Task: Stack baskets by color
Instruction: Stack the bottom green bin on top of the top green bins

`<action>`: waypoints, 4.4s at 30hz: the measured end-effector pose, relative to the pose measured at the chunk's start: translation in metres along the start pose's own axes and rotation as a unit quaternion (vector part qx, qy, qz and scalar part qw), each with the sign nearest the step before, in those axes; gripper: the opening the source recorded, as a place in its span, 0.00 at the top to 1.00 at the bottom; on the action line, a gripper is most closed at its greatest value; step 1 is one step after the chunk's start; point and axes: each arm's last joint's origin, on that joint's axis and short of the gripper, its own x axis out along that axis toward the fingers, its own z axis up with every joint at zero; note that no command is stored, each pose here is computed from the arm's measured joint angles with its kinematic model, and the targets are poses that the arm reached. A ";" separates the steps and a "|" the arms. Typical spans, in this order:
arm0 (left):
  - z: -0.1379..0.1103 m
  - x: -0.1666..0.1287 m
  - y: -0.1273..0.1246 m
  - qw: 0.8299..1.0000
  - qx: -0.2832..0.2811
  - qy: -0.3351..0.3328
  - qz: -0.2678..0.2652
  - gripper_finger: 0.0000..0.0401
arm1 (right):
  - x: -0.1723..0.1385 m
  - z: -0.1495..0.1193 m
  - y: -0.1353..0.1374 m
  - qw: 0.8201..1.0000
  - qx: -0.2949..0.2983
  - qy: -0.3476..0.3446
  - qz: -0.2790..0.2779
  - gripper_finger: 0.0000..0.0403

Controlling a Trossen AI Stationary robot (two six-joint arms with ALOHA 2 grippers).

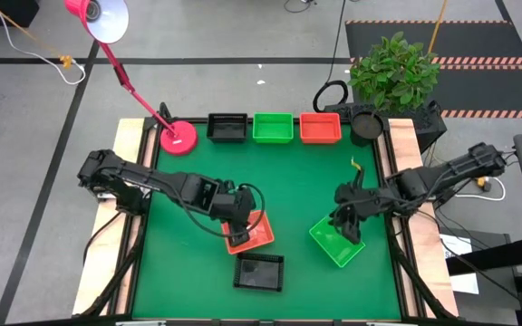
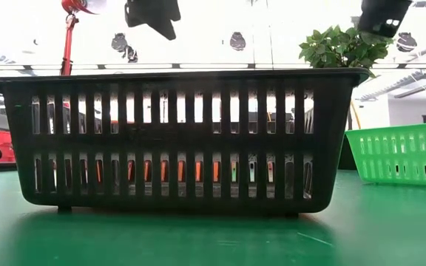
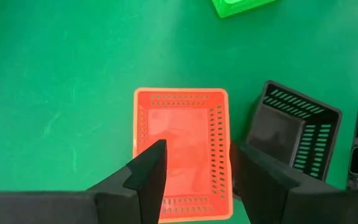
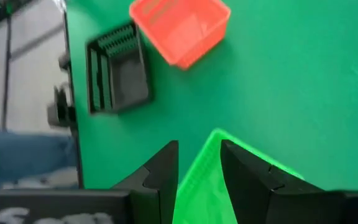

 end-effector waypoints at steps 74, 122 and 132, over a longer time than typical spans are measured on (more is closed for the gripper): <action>0.025 0.005 0.063 0.998 0.005 0.010 0.066 0.56 | 0.064 -0.060 -0.012 0.997 -0.007 0.069 -0.024 0.99; -0.011 -0.008 0.187 0.976 -0.172 -0.127 -0.037 0.80 | -0.023 0.201 -0.186 0.910 -0.315 -0.071 -0.258 1.00; -0.012 -0.026 0.177 0.977 -0.092 -0.188 -0.039 0.92 | 0.030 0.213 -0.218 0.906 -0.351 -0.038 -0.232 1.00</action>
